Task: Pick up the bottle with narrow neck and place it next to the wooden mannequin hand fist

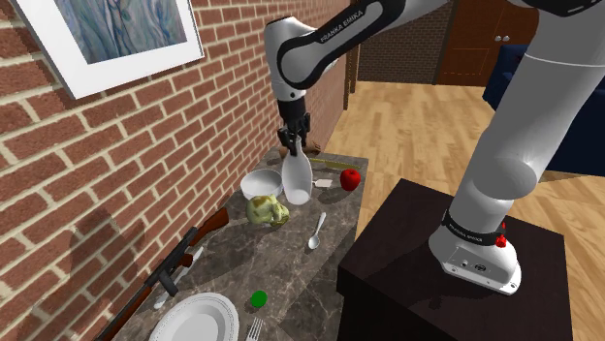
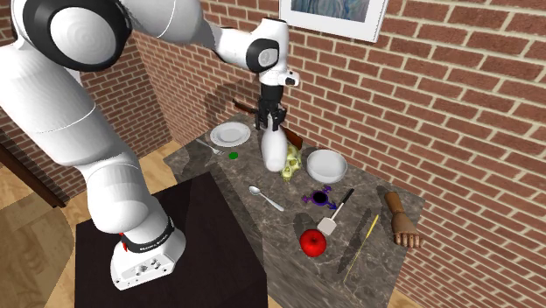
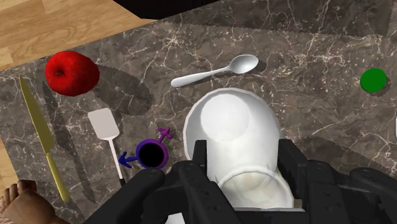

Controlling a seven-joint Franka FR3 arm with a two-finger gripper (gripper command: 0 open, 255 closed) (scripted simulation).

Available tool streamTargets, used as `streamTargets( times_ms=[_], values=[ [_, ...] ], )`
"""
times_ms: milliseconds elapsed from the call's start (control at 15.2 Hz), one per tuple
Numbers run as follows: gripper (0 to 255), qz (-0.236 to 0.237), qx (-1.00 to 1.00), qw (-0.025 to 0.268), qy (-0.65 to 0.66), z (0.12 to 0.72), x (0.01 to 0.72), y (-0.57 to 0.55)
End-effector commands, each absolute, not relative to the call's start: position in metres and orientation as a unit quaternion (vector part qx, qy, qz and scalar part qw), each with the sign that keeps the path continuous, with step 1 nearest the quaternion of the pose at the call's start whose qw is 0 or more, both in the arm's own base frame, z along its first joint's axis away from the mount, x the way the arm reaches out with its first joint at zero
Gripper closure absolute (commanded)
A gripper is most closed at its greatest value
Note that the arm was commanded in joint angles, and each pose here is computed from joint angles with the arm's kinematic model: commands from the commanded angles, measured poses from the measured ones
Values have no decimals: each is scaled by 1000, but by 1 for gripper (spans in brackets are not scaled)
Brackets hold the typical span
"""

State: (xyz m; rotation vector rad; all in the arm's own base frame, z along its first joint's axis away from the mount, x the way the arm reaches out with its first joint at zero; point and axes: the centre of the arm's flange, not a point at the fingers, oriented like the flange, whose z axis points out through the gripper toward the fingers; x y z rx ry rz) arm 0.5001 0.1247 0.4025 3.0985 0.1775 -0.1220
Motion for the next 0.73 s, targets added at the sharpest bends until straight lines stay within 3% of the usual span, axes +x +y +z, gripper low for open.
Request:
streamTargets(
  times_ms=[0, 660],
  values=[
    [255, -39, 997, 18, 57, 413, 500, 126],
    [255, -39, 997, 18, 57, 465, 500, 126]
  ],
)
